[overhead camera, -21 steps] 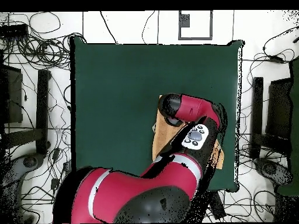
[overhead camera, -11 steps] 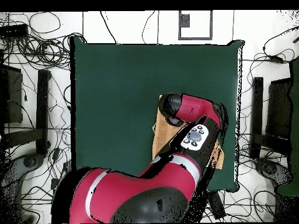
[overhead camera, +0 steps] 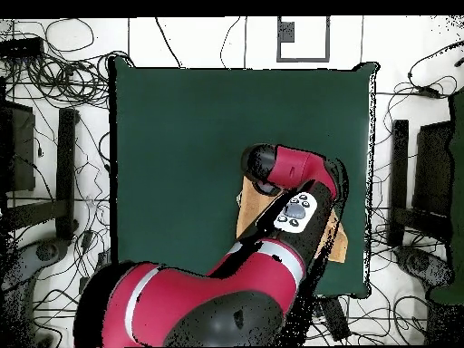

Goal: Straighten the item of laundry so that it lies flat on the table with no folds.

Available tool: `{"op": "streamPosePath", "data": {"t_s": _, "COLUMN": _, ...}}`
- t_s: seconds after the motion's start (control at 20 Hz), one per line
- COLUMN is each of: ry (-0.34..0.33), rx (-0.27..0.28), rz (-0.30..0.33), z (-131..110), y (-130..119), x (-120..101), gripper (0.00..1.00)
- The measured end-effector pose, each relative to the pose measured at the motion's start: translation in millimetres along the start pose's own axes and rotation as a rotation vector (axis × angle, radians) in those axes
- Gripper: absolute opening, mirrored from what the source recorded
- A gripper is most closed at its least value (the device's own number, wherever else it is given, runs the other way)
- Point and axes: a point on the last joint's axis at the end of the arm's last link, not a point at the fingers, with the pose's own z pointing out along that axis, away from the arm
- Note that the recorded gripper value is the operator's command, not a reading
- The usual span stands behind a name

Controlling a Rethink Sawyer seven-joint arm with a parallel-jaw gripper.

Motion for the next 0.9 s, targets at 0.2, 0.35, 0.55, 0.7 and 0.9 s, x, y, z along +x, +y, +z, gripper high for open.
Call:
{"op": "streamPosePath", "data": {"t_s": 0.2, "ry": -0.002, "rx": 0.005, "rz": 0.001, "z": 0.2, "y": -2.5, "x": -0.8, "gripper": 1.00}}
{"op": "streamPosePath", "data": {"t_s": 0.35, "ry": -0.004, "rx": 0.012, "rz": 0.003, "z": 0.3, "y": -5.7, "x": -2.2, "gripper": 1.00}}
{"op": "streamPosePath", "data": {"t_s": 0.55, "ry": -0.007, "rx": 0.017, "rz": 0.005, "z": -0.1, "y": -8.2, "x": -3.3, "gripper": 1.00}}
{"op": "streamPosePath", "data": {"t_s": 0.7, "ry": -0.007, "rx": 0.018, "rz": 0.005, "z": 0.0, "y": -8.3, "x": -3.2, "gripper": 1.00}}
{"op": "streamPosePath", "data": {"t_s": 0.9, "ry": -0.007, "rx": 0.018, "rz": 0.005, "z": 0.0, "y": -8.4, "x": -3.1, "gripper": 1.00}}
